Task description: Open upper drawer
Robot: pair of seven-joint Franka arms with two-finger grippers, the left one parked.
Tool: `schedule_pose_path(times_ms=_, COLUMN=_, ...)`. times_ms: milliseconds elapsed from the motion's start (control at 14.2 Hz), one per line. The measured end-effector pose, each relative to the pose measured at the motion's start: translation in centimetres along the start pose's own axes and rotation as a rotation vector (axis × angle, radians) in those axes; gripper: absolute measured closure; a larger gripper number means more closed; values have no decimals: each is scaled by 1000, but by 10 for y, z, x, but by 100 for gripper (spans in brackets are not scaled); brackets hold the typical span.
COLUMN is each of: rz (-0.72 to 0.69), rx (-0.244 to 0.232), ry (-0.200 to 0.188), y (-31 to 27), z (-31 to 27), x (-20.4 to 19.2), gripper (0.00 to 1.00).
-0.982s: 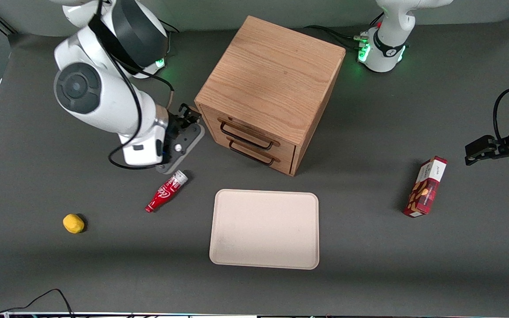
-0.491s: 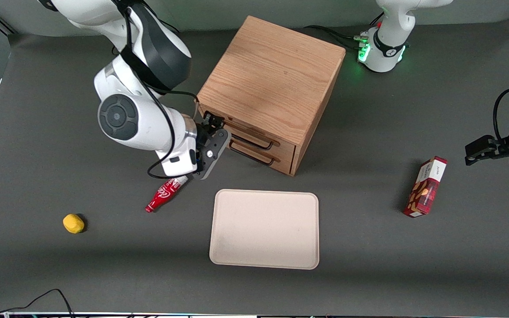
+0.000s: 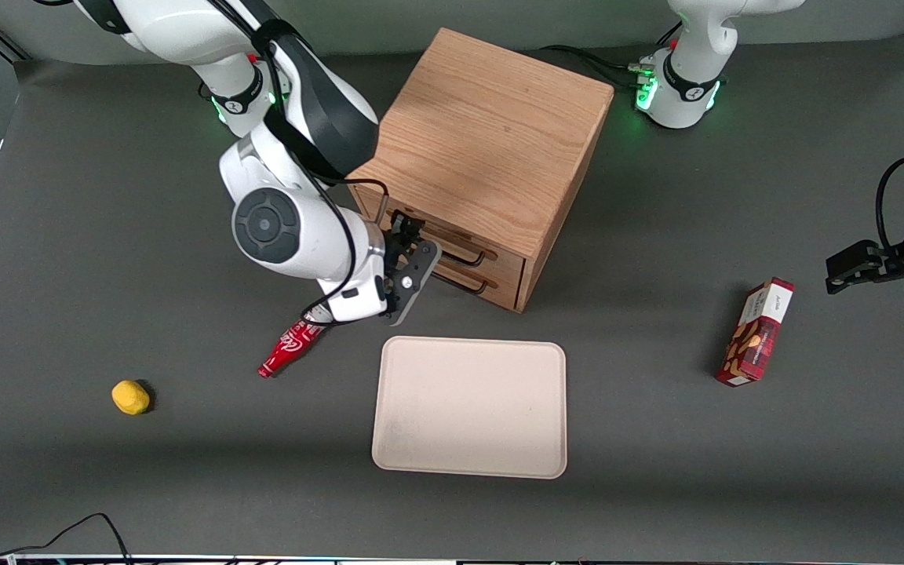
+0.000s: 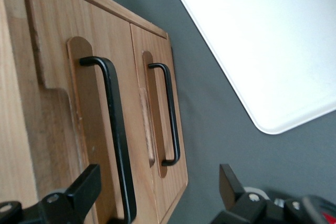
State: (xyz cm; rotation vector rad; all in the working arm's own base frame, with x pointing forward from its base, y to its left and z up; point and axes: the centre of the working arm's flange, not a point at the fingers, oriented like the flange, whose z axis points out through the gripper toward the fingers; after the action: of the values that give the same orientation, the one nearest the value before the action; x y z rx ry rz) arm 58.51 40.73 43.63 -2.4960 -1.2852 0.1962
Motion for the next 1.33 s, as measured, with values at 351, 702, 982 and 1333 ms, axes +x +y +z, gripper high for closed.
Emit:
schedule_pose_path(times_ms=351, rz=-15, rx=17, ry=3, y=-7, z=40, x=11, gripper=0)
schedule_pose_path(times_ms=702, rz=-59, rx=9, ry=-5, y=2, z=51, x=8, gripper=0)
schedule_pose_path(times_ms=982, rz=-93, rx=-54, ry=-2, y=16, z=40, x=6, gripper=0)
schedule_pose_path(times_ms=1333, rz=-97, rx=-137, ry=38, y=61, z=1, x=-6, gripper=0)
